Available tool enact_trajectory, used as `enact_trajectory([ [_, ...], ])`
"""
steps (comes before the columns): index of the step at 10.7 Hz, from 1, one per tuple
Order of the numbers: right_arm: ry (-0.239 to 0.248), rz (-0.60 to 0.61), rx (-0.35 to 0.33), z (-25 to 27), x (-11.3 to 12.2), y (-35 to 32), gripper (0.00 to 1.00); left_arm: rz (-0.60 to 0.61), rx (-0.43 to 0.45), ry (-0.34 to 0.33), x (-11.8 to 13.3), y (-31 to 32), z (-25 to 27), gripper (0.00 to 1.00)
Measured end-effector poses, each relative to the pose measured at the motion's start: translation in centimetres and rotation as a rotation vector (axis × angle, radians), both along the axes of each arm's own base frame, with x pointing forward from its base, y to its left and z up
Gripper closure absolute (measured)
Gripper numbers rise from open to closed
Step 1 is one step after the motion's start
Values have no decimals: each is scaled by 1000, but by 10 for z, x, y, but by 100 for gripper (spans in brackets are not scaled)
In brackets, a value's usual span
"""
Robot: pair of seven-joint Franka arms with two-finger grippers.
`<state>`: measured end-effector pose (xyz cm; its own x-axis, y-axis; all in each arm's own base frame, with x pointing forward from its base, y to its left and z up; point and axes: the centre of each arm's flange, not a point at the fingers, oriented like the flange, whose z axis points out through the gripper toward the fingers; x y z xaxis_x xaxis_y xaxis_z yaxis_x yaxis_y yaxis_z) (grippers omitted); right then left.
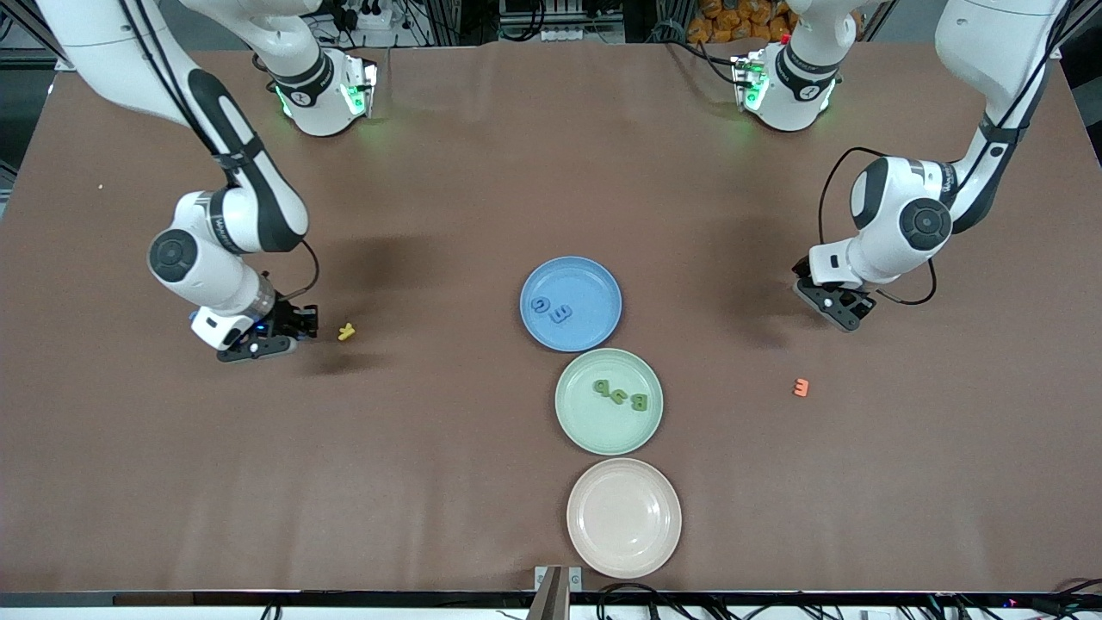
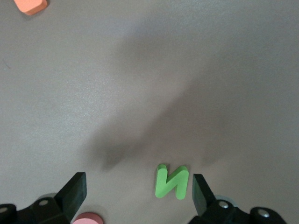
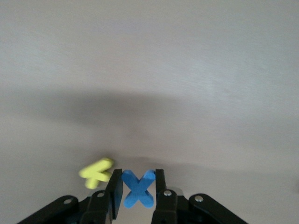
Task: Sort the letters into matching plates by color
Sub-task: 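Carry x to the blue plate while the left gripper grasps green N, then release x onto the blue plate while the left gripper lifts green N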
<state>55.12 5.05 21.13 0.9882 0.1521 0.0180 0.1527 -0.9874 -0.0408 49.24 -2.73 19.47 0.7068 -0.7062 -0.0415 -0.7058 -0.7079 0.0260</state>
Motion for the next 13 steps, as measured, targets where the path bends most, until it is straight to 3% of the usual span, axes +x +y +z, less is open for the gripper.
enact_trajectory([
  [3,25,-53,0,25,10,81,67,-6,-1,1,-1,-3,0,0],
  [6,-6,-71,15,48,10,151,67,-21,-7,5,-7,-10,-4,0],
  [13,13,-135,39,46,-27,322,67,-26,-20,1,-31,-13,-20,3],
])
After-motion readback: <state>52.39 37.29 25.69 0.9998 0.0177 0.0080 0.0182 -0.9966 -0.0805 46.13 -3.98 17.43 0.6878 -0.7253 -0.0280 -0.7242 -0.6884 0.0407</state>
